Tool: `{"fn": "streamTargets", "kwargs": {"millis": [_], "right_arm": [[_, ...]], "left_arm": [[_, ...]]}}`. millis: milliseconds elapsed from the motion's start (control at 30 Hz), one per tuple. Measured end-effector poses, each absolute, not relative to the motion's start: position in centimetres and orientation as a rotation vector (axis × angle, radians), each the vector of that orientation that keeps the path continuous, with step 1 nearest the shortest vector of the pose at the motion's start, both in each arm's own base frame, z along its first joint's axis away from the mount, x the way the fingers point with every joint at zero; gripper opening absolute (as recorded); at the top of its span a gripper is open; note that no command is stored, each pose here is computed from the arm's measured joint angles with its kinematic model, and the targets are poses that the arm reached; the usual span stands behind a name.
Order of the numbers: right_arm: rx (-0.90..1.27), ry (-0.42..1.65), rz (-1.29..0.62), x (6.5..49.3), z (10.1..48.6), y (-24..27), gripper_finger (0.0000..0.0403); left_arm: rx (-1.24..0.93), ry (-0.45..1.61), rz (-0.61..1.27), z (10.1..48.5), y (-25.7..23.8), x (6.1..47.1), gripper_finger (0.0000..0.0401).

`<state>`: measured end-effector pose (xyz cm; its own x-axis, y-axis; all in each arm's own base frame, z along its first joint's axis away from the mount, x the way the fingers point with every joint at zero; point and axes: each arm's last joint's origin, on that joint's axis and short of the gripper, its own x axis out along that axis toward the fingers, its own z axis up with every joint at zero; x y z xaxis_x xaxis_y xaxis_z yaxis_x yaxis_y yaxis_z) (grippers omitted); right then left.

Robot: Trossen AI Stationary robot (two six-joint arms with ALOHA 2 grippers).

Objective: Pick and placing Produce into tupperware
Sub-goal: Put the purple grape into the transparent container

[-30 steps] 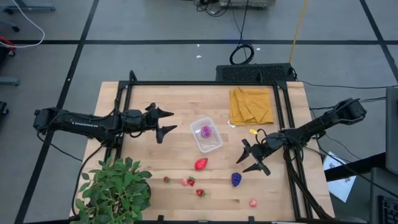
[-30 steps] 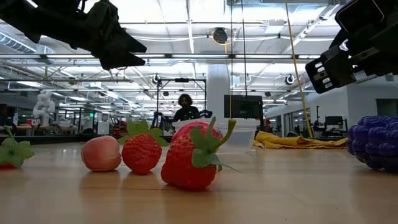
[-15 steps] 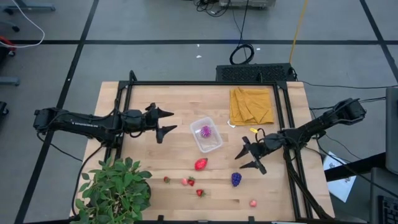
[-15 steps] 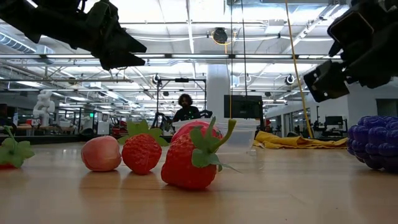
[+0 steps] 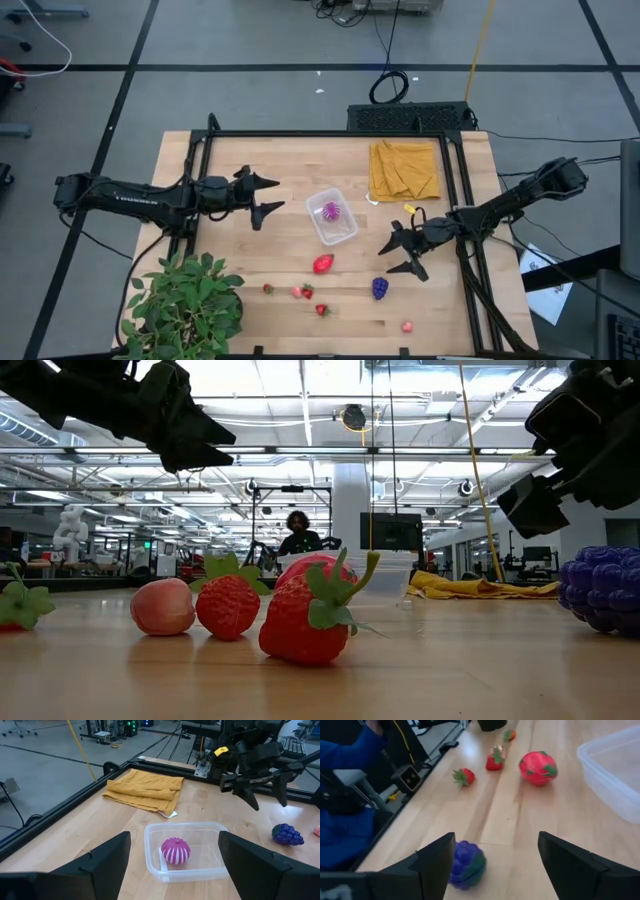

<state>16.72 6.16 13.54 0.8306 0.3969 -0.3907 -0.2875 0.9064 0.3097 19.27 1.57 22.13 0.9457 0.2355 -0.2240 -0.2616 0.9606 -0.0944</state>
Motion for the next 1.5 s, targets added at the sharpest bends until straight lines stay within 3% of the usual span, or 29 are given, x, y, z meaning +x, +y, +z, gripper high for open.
{"fn": "streamTargets", "kwargs": {"millis": [267,1067,1500], "right_arm": [[0.181,0.376,0.439,16.7,14.3,7.0,0.0287],[0.146,0.375,0.454,16.6,14.2,7.1,0.0287],[0.122,0.395,0.57,16.4,14.1,7.4,0.0288]], "left_arm": [[-0.125,0.21,0.254,22.1,1.6,19.3,0.0308],[-0.12,0.208,0.253,22.2,1.6,19.3,0.0308],[-0.12,0.207,0.253,22.2,1.6,19.3,0.0308]]}}
